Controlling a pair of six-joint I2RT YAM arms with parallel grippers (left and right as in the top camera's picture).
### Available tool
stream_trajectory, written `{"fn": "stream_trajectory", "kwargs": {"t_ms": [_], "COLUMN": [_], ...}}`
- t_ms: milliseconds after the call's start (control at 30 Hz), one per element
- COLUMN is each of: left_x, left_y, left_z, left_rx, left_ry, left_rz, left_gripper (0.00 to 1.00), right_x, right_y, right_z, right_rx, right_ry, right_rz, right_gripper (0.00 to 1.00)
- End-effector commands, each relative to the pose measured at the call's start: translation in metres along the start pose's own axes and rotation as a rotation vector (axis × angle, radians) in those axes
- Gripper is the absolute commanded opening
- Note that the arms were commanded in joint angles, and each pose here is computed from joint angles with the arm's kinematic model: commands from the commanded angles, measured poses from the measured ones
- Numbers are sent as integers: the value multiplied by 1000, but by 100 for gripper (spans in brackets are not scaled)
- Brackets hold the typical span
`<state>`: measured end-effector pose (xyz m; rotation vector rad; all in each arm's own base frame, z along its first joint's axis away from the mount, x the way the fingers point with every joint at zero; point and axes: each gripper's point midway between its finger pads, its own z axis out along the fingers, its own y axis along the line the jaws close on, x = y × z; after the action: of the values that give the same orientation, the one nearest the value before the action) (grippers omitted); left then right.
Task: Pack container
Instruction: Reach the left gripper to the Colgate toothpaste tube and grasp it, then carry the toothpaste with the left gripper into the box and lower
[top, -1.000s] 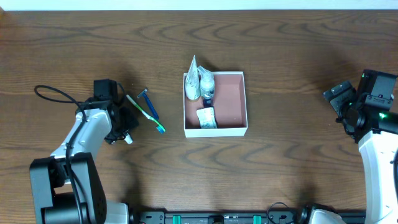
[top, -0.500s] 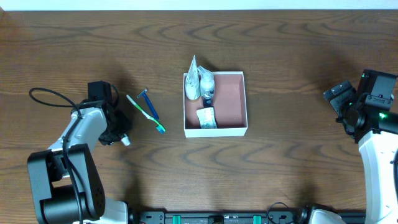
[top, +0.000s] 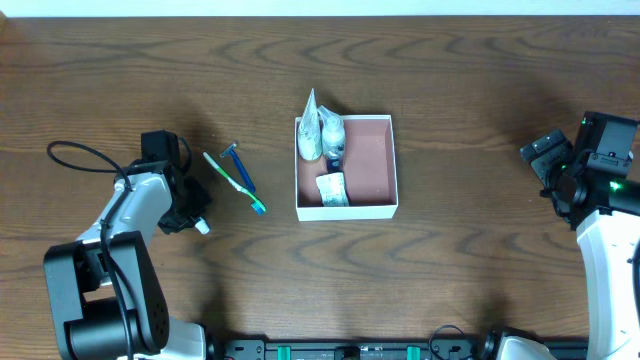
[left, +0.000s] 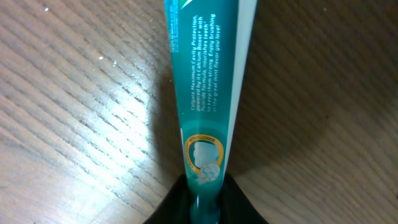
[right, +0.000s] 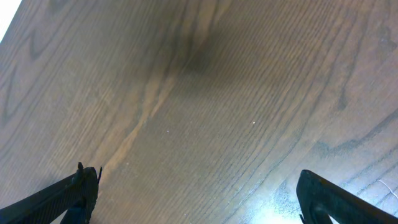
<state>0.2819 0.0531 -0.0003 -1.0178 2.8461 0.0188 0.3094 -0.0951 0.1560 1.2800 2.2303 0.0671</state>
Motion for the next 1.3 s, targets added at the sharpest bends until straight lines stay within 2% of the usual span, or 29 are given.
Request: {"fn": "stream_trajectory", "kwargs": {"t_ms": [0, 167, 367, 700, 867, 1100, 1267], "left_x": [0, 2, -5, -15, 5, 64, 94], "left_y": [3, 1, -24, -80, -113, -173, -206], "left_z": [0, -2, -24, -131, -188, -255, -274], "left_rx": [-17, -2, 119, 359, 460, 652, 708], "left_ry": [7, 15, 21, -93, -206, -385, -450], "left_rz": [-4, 8, 69, 331, 486, 762, 784], "left_gripper": [11, 11, 11, 11, 11, 12, 11], "right_x": [-4, -4, -4, -4, -4, -4, -4], "right_y": [0, 0, 0, 0, 0, 0, 0], "right_z": [-1, -1, -1, -1, -1, -1, -1], "right_rx": [2, 2, 2, 2, 2, 2, 2], "right_ry": [-9, -9, -9, -9, -9, -9, -9], "right_rz": [-7, -7, -7, -7, -7, -7, -7], "right_gripper": [99, 99, 99, 99, 99, 99, 99]}}
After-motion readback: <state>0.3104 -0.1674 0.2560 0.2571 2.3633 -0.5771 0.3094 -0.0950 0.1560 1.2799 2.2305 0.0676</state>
